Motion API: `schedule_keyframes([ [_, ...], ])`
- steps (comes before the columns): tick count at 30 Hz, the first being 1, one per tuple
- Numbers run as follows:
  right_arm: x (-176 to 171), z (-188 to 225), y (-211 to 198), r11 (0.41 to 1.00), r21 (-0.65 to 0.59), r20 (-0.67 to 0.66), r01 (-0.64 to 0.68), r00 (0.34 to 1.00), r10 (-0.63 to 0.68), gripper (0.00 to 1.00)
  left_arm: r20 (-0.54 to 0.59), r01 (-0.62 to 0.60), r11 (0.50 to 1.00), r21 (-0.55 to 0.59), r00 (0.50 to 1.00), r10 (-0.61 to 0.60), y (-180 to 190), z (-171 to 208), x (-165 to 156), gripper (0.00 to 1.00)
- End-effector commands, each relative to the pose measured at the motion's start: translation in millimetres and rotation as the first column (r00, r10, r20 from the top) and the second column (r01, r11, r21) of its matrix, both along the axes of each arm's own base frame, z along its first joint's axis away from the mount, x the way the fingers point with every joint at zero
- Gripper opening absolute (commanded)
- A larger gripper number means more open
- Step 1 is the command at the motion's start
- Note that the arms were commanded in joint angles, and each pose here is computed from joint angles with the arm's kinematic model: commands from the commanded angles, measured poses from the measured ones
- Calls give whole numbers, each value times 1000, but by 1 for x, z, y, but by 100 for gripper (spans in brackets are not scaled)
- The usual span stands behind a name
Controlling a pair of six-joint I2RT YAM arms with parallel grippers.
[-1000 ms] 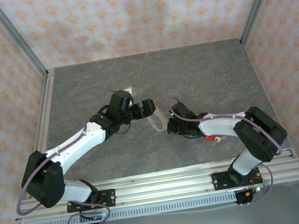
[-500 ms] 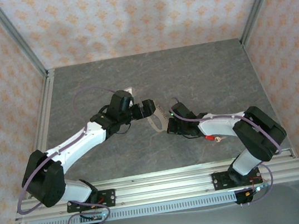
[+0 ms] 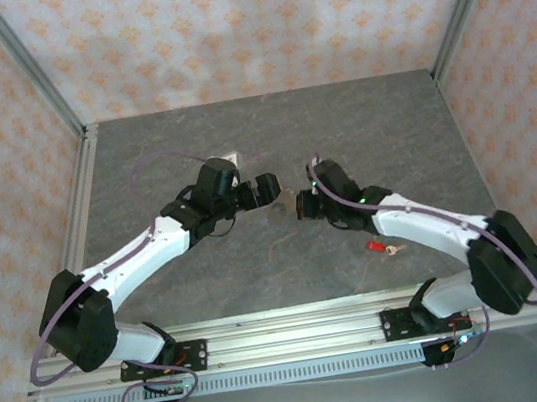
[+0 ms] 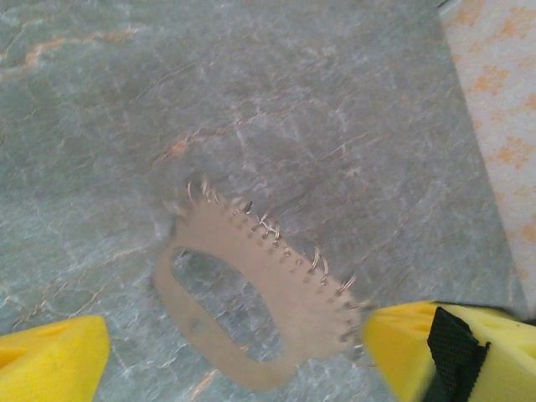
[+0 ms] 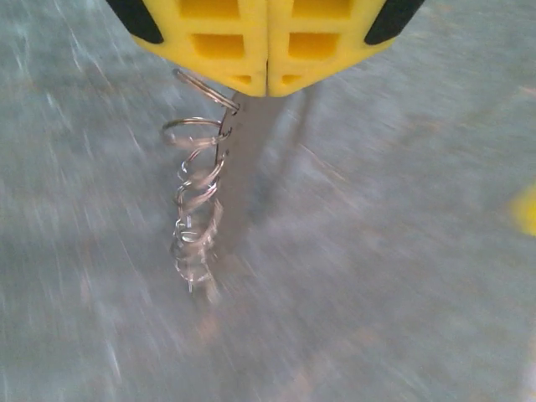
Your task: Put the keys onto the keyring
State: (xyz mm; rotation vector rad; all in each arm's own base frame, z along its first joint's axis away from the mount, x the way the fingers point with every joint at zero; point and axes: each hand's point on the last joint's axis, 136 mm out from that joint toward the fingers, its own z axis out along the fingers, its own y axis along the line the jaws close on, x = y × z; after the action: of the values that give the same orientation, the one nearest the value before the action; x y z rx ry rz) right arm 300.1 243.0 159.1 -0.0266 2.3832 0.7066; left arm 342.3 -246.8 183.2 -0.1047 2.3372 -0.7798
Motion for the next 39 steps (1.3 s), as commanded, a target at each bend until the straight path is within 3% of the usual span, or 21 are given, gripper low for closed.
schedule_keyframes([
  [1, 13, 54, -10, 999, -14, 161, -44, 986, 45, 0, 83, -23, 999, -27, 996, 26, 3, 40, 5, 100],
  [7, 28, 112, -11, 985, 118, 339, -123, 938, 76, 0, 191, -85, 995, -45, 977, 92, 17, 84, 9, 100],
  [12, 25, 152, -8, 940, 251, 465, -229, 881, 91, 0, 272, -46, 999, -23, 961, 51, 20, 110, 7, 100],
  [28, -4, 215, 2, 721, 509, 560, -471, 817, 138, 0, 437, 192, 958, -215, 896, -81, 11, 171, -7, 95],
  [35, -14, 232, 6, 640, 554, 585, -533, 796, 156, 0, 489, 307, 912, -274, 860, -142, -3, 189, -21, 85],
  [39, -10, 228, 12, 623, 565, 571, -541, 801, 178, 0, 498, 336, 888, -314, 854, -148, -8, 193, -22, 72],
])
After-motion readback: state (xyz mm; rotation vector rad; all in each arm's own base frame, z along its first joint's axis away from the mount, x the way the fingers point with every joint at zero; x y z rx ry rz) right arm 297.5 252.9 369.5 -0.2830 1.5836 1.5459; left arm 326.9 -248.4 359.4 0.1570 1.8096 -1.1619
